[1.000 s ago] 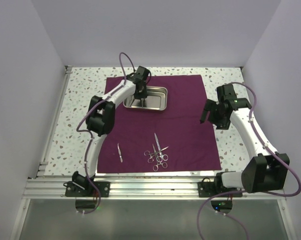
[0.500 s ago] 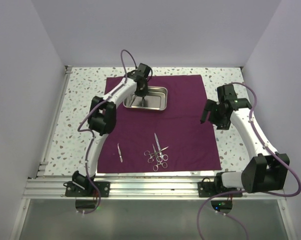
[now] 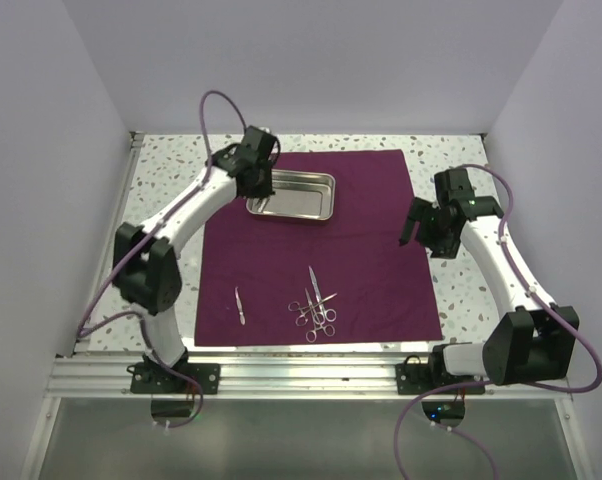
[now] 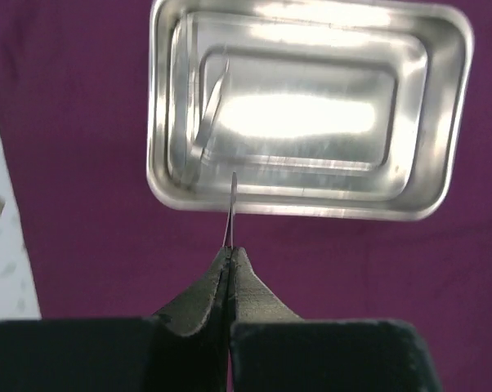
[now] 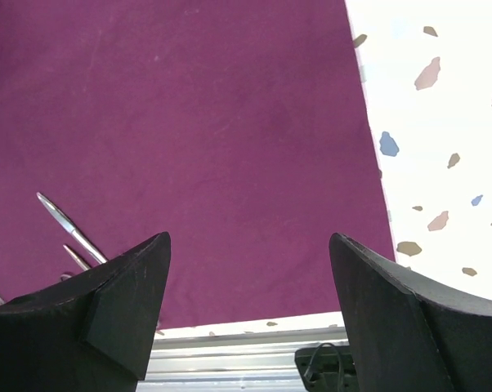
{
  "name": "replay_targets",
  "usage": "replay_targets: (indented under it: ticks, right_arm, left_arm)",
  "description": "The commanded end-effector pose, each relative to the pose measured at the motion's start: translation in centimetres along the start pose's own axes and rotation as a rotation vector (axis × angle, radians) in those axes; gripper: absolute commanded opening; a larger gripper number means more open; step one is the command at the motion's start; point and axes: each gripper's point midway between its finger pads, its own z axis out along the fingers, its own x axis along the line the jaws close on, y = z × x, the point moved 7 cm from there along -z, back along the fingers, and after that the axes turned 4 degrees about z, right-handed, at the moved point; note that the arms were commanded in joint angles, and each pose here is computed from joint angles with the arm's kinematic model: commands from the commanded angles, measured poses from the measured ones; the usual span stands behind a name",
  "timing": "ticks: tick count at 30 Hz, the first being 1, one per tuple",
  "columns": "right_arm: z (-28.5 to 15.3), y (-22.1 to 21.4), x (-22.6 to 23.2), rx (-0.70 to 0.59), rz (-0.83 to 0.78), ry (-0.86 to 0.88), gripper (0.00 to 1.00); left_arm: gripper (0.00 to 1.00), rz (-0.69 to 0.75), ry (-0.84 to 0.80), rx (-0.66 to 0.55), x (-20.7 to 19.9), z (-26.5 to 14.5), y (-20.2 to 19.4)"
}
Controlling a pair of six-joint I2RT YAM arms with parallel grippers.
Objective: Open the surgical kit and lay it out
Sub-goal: Pick up the medical item from the container, then place the medical item in the surgical kit.
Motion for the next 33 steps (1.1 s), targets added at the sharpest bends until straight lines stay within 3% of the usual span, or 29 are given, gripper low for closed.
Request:
replay_targets:
  ticks: [1, 5, 10, 23, 26, 29, 33]
  right_arm:
    - [0.1, 0.5, 0.9, -0.004, 0.006, 0.061, 0.82]
    - [1.2, 0.3, 1.1, 0.021, 0.009, 0.077, 0.82]
    - [2.1, 0.1, 1.3, 0.047, 0.009, 0.08, 0.81]
    - [4.1, -0.7, 2.4, 0.118, -0.01, 0.097, 0.81]
    - [4.0, -0.7, 2.4, 0.116, -0.013, 0.097, 0.8]
    - [3.9, -0.7, 2.4, 0.11, -0.016, 0.093, 0.81]
    - [3.5, -0.6, 2.2, 0.094, -0.022, 0.086, 0.81]
  left_arm:
    - [0.0, 0.04, 0.019, 0.093, 0.8, -2.6, -7.1]
    - [0.0, 0.007, 0.008, 0.131, 2.0, -5.9, -13.1]
    - [0.0, -0.087, 0.038, 0.224, 3.7, -6.5, -19.9]
    - [0.0, -0.191, 0.04, 0.31, 4.2, -5.1, -24.7]
    - [0.13, -0.183, 0.049, 0.312, 4.1, -5.4, -24.2]
    - [0.27, -0.171, 0.058, 0.251, 3.6, -6.7, -21.2]
    - [0.55, -0.095, 0.059, 0.078, 2.2, -8.7, -13.9]
